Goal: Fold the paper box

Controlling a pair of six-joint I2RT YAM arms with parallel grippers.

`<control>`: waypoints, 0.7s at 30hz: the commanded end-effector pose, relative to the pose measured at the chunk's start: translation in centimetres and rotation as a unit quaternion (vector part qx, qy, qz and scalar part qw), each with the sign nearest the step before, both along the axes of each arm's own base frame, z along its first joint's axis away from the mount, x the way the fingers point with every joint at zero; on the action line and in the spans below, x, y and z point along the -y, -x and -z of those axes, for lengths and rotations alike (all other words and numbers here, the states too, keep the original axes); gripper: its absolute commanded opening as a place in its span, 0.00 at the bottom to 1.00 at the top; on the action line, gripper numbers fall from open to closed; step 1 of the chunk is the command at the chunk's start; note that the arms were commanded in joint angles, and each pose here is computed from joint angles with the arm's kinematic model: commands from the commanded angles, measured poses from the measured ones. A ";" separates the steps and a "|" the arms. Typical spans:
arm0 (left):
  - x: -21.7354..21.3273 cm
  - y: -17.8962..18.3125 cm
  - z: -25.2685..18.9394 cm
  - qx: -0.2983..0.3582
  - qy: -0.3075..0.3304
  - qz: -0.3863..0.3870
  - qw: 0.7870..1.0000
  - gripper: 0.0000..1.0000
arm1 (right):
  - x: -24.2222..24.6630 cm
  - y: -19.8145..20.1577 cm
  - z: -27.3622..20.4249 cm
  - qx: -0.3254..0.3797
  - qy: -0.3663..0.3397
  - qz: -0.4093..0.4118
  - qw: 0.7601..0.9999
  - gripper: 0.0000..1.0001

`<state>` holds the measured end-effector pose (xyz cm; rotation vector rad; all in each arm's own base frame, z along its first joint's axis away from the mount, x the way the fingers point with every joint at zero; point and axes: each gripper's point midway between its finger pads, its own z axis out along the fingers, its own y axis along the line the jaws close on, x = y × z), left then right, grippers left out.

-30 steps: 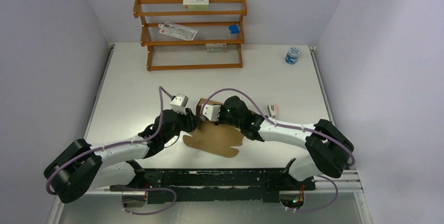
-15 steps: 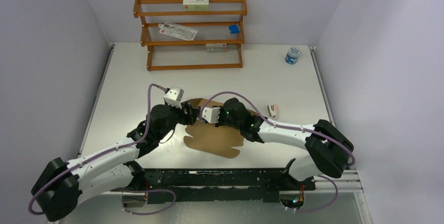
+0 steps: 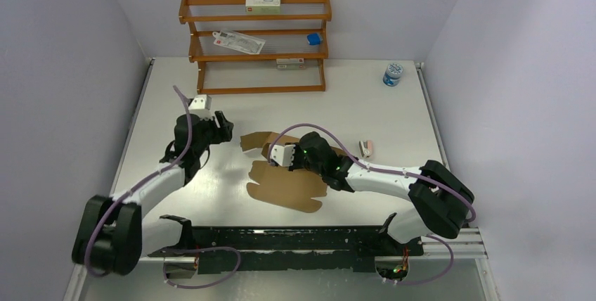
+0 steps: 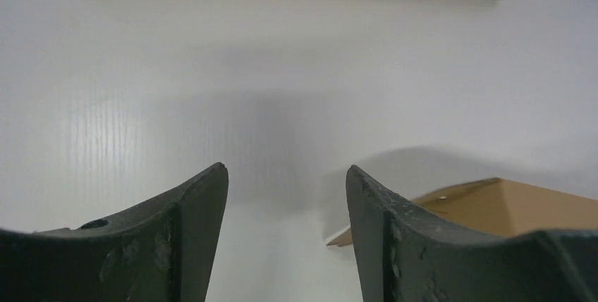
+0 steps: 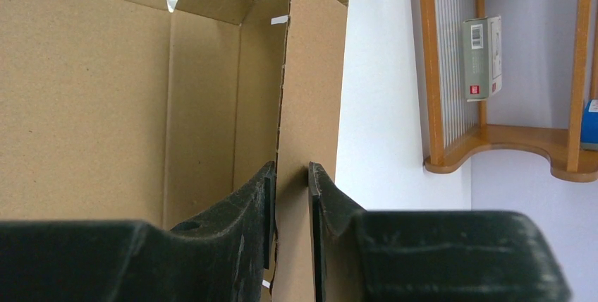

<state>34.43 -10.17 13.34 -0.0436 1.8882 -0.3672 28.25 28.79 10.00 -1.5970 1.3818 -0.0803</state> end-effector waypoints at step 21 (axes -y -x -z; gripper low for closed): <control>8.1 -0.1 4.8 -0.080 0.023 0.258 0.962 0.54 | -0.6 -0.1 -0.2 0.003 0.011 -0.010 1.000 0.26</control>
